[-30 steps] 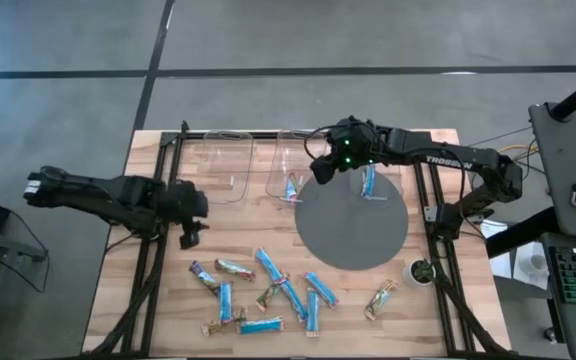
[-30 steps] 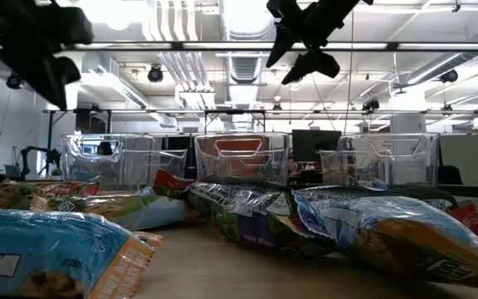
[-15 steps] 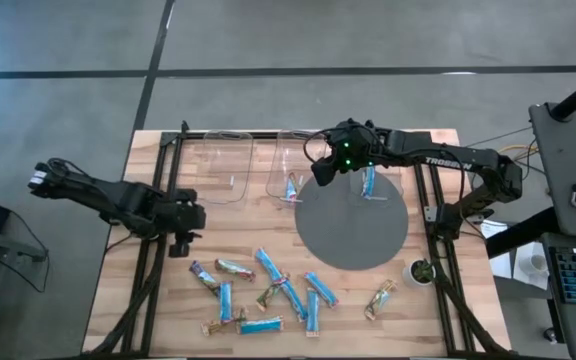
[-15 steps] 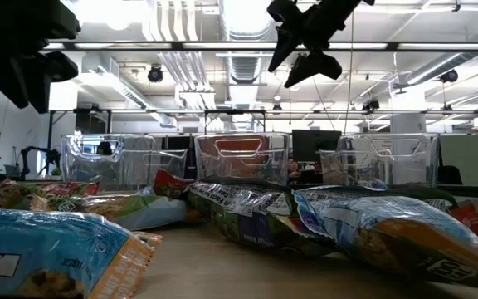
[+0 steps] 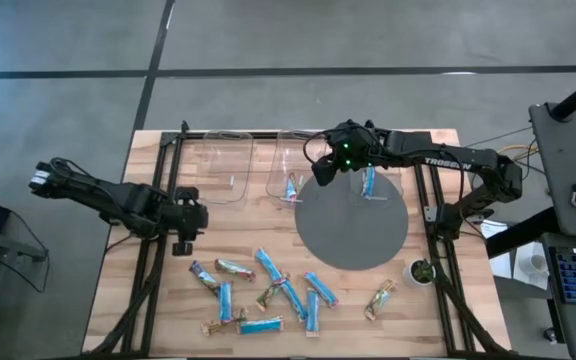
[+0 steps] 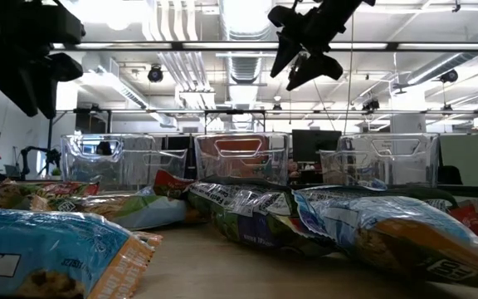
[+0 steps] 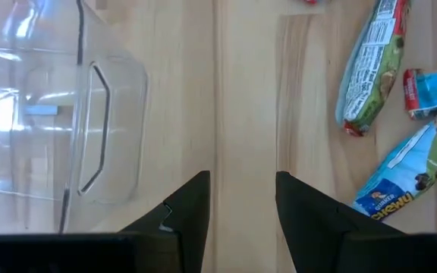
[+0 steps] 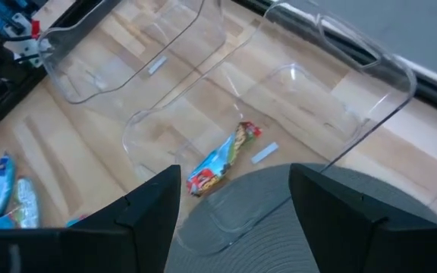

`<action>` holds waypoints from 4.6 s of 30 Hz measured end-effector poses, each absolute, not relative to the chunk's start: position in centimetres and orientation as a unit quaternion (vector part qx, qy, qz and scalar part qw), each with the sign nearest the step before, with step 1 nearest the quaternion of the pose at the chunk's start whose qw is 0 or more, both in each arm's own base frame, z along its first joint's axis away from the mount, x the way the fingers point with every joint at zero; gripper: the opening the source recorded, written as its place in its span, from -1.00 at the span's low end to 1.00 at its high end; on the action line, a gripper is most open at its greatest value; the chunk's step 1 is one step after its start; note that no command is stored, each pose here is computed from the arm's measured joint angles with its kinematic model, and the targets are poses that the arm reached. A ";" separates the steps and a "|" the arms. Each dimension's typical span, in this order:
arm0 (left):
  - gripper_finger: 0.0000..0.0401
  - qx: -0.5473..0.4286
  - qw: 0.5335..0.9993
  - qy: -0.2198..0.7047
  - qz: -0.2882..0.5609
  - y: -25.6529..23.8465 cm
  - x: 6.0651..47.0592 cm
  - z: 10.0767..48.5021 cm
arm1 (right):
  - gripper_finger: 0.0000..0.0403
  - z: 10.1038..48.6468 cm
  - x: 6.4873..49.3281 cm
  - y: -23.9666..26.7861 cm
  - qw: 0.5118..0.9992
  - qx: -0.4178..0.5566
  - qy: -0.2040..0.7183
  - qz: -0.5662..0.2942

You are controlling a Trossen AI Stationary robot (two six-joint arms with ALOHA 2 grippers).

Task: Pick and place Granola Bars by type
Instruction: Put the yellow granola bar into the left transparent bin

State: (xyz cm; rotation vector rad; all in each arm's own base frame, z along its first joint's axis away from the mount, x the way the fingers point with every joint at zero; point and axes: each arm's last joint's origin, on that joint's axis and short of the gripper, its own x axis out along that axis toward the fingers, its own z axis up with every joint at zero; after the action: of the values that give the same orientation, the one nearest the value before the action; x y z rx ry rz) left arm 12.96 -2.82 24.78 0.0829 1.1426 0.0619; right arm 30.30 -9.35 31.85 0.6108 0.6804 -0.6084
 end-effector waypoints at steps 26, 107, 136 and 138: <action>-0.34 0.018 0.825 0.564 0.036 -3.1 13.7 24.1 | 0.17 31.6 30.3 -9.4 0.848 0.296 0.321 -0.300; -0.34 -0.229 0.767 0.587 0.119 -26.3 19.1 18.0 | 0.17 30.3 31.0 2.7 0.868 0.247 0.398 -0.166; 0.02 -0.193 0.784 0.578 0.123 -26.9 19.1 16.5 | 0.17 30.4 31.0 2.4 0.876 0.216 0.385 -0.193; 0.02 -0.187 0.781 0.582 0.128 -27.0 19.1 15.9 | 0.17 30.4 31.0 2.4 0.876 0.215 0.386 -0.193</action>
State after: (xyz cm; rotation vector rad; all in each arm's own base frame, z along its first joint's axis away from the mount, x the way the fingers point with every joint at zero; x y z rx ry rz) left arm 19.14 -27.03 15.89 -0.4030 1.2568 0.2765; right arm 31.03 2.43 30.38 0.4494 0.8045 -0.4021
